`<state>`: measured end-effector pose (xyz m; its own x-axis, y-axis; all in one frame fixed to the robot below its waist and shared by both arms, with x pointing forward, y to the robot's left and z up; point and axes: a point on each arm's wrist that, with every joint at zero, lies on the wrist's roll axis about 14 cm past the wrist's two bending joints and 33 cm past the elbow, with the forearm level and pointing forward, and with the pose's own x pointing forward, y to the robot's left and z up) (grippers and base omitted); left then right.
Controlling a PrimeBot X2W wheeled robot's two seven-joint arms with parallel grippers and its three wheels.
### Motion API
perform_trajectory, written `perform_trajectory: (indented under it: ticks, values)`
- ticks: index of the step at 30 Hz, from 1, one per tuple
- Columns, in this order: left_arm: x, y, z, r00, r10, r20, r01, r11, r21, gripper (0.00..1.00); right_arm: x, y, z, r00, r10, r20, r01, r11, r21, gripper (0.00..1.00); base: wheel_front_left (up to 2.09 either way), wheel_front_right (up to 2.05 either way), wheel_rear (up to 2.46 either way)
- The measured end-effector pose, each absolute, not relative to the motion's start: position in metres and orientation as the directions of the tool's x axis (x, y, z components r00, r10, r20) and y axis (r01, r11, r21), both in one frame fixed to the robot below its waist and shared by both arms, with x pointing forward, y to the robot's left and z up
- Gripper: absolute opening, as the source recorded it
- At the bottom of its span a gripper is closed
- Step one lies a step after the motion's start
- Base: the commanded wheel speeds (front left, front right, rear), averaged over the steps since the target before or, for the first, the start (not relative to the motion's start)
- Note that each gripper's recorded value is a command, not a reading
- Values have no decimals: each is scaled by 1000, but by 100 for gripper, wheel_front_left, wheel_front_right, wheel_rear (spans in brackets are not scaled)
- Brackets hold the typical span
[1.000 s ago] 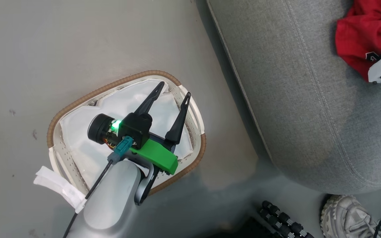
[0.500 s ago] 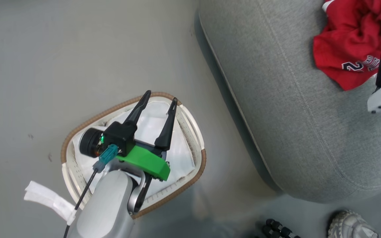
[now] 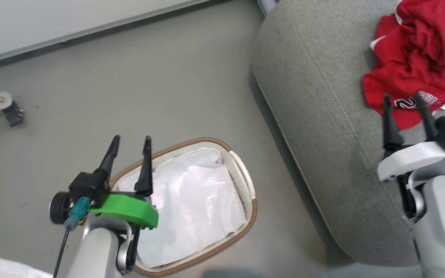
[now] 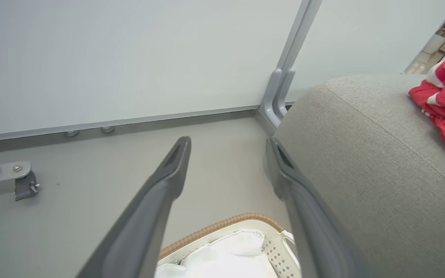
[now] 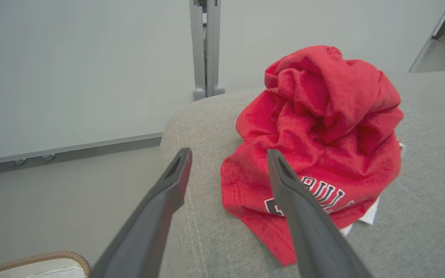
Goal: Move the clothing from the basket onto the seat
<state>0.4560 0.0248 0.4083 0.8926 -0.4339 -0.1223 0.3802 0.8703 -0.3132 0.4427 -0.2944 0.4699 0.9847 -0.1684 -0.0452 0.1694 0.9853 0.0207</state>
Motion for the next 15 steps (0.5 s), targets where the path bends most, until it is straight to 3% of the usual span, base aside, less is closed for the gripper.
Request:
perform_trajectory:
  ticks: [6,15]
  values:
    - [448,86,410,955,-256,-152,213,945,-248,100,456,-234,473,999,-29,-19,30,996,86,100,0,0,0]
    - [424,147,417,984,-73,-165,40,981,-190,100,457,-164,479,990,143,5,-142,981,133,100,0,0,0]
